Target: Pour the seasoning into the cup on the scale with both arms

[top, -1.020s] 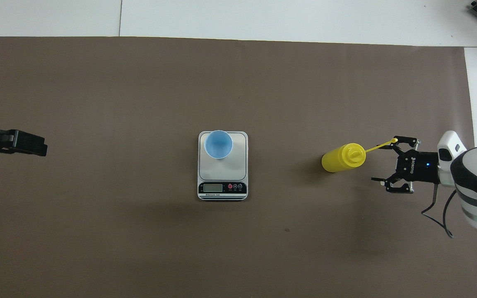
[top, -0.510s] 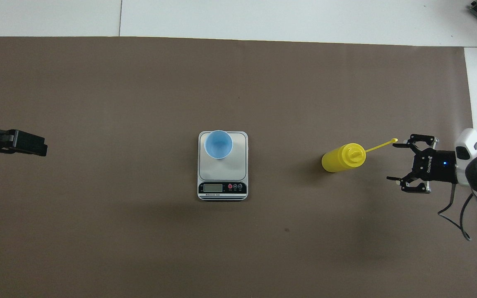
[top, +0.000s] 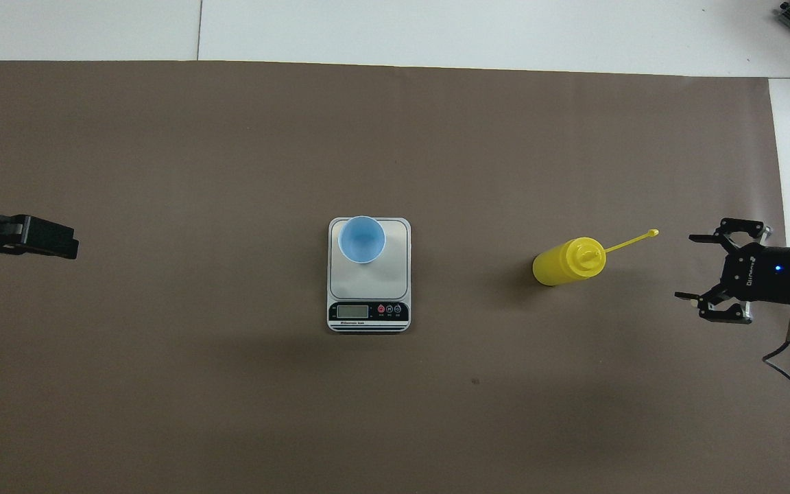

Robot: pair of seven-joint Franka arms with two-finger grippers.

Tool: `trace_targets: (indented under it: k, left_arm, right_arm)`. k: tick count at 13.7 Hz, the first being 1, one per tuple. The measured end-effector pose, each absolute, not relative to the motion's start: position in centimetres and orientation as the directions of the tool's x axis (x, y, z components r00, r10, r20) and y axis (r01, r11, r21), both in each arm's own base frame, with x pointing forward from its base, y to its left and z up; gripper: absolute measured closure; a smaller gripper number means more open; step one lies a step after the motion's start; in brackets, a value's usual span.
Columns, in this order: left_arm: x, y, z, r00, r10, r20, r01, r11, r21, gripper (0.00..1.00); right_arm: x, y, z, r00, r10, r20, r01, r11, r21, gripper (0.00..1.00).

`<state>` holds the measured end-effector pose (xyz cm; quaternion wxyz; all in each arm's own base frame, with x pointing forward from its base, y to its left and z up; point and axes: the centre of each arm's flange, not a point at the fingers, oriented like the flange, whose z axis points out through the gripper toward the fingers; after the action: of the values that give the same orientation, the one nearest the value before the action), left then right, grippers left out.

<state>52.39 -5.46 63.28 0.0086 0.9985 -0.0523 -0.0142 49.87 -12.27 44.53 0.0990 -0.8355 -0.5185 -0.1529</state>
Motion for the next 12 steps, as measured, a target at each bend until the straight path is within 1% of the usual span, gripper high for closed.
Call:
trace_targets:
  k: [4, 7, 10, 12]
  left_arm:
    - [52.4, -5.5, 63.3, 0.994, -0.105, -0.027, -0.104, -0.994, 0.019, 0.00]
    - [52.4, -5.5, 63.3, 0.994, -0.105, -0.027, -0.104, -0.994, 0.019, 0.00]
    - [52.4, -5.5, 63.3, 0.994, -0.105, -0.027, -0.104, -0.994, 0.019, 0.00]
    - [52.4, -5.5, 63.3, 0.994, -0.105, -0.027, -0.104, -0.994, 0.019, 0.00]
  right_arm:
    - [50.3, -11.8, 46.5, 0.604, 0.745, 0.283, 0.790, -0.608, -0.085, 0.00]
    - [51.0, -10.5, 48.7, 0.732, 0.648, 0.210, 0.676, -0.730, -0.102, 0.00]
    - [52.0, -7.4, 51.6, 0.853, 0.503, 0.139, 0.517, -0.849, -0.106, 0.00]
    - [52.4, -5.8, 52.8, 0.914, 0.388, 0.118, 0.400, -0.909, -0.113, 0.00]
